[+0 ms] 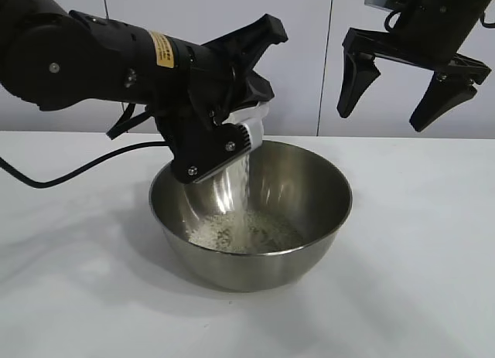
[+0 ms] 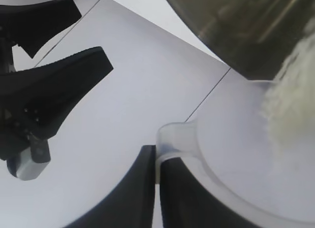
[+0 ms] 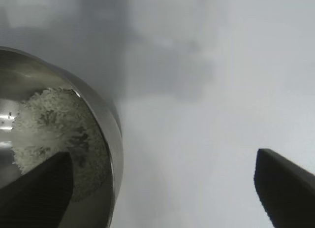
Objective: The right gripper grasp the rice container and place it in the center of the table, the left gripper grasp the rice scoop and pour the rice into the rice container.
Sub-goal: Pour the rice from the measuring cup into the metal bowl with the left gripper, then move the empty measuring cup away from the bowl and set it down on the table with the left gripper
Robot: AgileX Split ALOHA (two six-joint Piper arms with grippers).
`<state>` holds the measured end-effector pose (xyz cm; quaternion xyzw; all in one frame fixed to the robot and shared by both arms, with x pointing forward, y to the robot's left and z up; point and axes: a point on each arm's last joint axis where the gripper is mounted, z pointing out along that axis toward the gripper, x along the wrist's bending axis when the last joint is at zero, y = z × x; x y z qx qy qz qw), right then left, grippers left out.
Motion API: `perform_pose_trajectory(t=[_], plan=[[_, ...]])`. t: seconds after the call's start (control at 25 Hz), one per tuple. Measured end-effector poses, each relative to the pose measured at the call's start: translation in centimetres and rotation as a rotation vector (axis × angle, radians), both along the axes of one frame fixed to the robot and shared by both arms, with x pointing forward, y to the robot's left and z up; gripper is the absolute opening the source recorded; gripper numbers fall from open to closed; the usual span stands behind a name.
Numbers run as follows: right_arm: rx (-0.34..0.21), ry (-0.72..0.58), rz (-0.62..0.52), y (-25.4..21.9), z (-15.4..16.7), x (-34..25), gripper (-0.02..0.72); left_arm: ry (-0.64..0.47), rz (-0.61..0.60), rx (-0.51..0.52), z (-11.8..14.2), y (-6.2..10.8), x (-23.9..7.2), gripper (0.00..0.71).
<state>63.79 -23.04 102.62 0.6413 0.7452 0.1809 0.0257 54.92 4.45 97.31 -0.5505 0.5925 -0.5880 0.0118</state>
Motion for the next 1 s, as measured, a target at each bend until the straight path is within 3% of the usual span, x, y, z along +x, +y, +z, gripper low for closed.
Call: perform_pose_trajectory(t=[0.72,0.88,1.0], plan=[[0.0,0.0,0.0,0.0,0.0,0.0,0.694,0.014,0.015,-0.027,0.08,0.02,0.06,0.012],[0.0,0.0,0.0,0.0,0.0,0.0,0.694,0.06,0.097,-0.113,0.23,0.35,0.38,0.012],[0.0,0.0,0.0,0.0,0.0,0.0,0.694,0.085,0.173,-0.274,0.32,0.91,0.34,0.012]])
